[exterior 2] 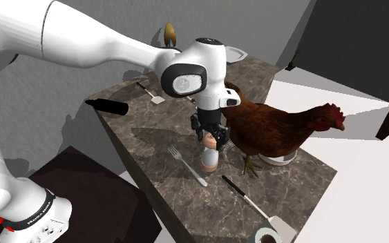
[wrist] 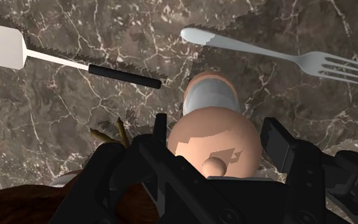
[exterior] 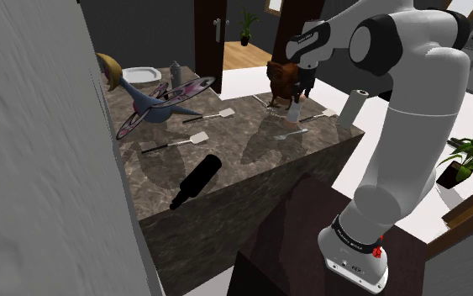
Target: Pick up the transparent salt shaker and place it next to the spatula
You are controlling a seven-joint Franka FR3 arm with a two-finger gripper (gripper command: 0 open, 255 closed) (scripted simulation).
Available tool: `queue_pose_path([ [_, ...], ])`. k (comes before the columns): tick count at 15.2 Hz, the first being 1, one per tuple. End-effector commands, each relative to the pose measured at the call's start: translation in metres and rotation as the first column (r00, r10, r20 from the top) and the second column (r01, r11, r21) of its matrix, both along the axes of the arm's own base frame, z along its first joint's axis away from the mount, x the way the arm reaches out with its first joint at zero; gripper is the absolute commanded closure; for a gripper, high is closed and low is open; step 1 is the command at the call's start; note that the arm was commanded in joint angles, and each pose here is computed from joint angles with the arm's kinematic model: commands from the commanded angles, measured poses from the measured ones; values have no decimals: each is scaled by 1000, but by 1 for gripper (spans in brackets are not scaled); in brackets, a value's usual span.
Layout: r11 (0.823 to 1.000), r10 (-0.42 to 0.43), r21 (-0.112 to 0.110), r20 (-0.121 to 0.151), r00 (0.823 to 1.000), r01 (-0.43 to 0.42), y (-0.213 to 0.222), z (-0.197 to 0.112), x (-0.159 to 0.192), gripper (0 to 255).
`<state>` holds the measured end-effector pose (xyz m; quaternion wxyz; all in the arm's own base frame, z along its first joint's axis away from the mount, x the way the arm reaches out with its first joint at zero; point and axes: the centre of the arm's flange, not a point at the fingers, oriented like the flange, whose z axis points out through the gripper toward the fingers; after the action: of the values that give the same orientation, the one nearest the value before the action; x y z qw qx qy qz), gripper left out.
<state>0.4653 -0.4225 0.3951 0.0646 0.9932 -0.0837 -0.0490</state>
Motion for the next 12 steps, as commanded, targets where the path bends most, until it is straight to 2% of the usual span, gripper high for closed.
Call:
queue_pose_path([
  [1,1000,0,0,-1,1000,0,0,0,0,255],
  [3,1000,0,0,-1,1000,0,0,-1,0,255],
  [12,1000,0,0,-1,1000,0,0,47,0,255],
])
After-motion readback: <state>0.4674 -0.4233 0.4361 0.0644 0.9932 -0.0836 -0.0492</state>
